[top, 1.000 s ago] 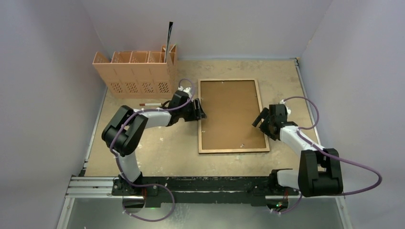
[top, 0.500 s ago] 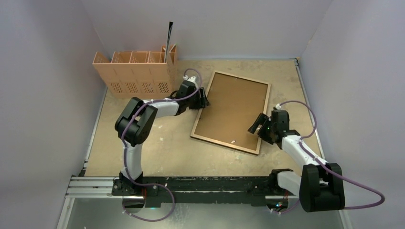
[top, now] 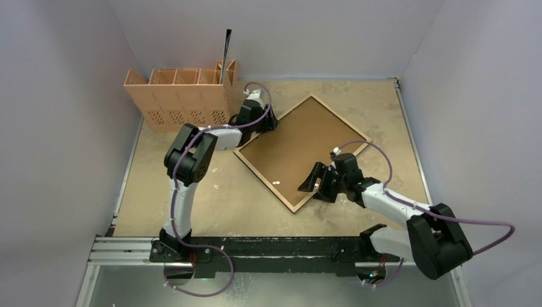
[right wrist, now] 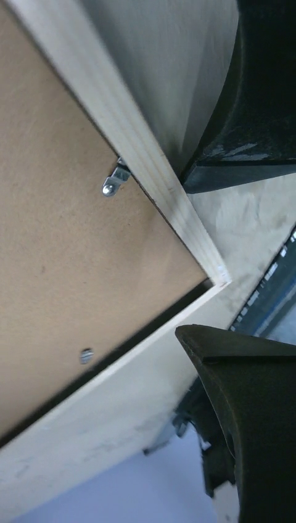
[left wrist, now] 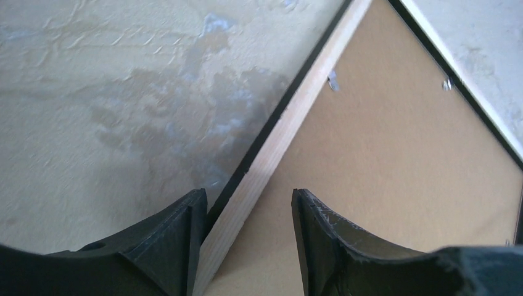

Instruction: Put the photo into the frame

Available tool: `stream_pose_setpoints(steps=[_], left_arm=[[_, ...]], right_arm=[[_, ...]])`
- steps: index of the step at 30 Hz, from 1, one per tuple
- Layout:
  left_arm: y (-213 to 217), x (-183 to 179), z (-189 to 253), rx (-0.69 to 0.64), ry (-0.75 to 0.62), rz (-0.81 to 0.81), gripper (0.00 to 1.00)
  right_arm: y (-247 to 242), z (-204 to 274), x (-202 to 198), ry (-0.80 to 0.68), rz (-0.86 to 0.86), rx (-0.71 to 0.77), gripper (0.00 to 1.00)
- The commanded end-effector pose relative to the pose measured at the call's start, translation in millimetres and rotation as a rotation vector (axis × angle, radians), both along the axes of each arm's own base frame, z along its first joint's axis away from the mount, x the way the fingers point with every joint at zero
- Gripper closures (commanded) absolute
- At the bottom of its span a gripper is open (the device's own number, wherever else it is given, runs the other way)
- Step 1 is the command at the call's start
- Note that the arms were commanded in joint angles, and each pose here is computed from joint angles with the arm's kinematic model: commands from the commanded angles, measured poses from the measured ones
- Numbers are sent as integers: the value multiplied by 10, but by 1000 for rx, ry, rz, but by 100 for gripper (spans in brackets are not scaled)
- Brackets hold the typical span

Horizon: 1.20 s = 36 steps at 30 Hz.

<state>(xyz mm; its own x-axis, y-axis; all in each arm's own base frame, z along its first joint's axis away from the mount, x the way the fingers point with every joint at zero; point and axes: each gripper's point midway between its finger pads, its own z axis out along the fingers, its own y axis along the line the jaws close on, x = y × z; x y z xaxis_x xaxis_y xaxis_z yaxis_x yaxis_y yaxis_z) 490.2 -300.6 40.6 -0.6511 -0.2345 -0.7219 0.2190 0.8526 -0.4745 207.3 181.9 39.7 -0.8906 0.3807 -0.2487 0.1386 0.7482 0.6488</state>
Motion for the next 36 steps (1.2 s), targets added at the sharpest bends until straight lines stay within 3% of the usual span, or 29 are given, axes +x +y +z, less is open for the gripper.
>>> stream_pose_setpoints(steps=[1, 12, 18, 24, 29, 36], left_arm=[[-894, -886, -135, -164, 184, -370, 47], [-1095, -1102, -282, -187, 227, -467, 48], [-1168, -1214, -261, -194, 243, -494, 48], [-1077, -953, 79, -162, 164, -422, 47], [-962, -738, 580, -170, 64, -382, 47], [-664, -736, 1050, -132, -25, -300, 47]], right_arm=[[557, 383, 138, -101, 80, 229, 21], [1069, 364, 289, -123, 164, 266, 20], [1226, 403, 258, -174, 216, 249, 12], [1114, 435, 116, -188, 247, 224, 11], [1025, 635, 25, -289, 304, 214, 12], [885, 843, 95, -366, 255, 155, 15]])
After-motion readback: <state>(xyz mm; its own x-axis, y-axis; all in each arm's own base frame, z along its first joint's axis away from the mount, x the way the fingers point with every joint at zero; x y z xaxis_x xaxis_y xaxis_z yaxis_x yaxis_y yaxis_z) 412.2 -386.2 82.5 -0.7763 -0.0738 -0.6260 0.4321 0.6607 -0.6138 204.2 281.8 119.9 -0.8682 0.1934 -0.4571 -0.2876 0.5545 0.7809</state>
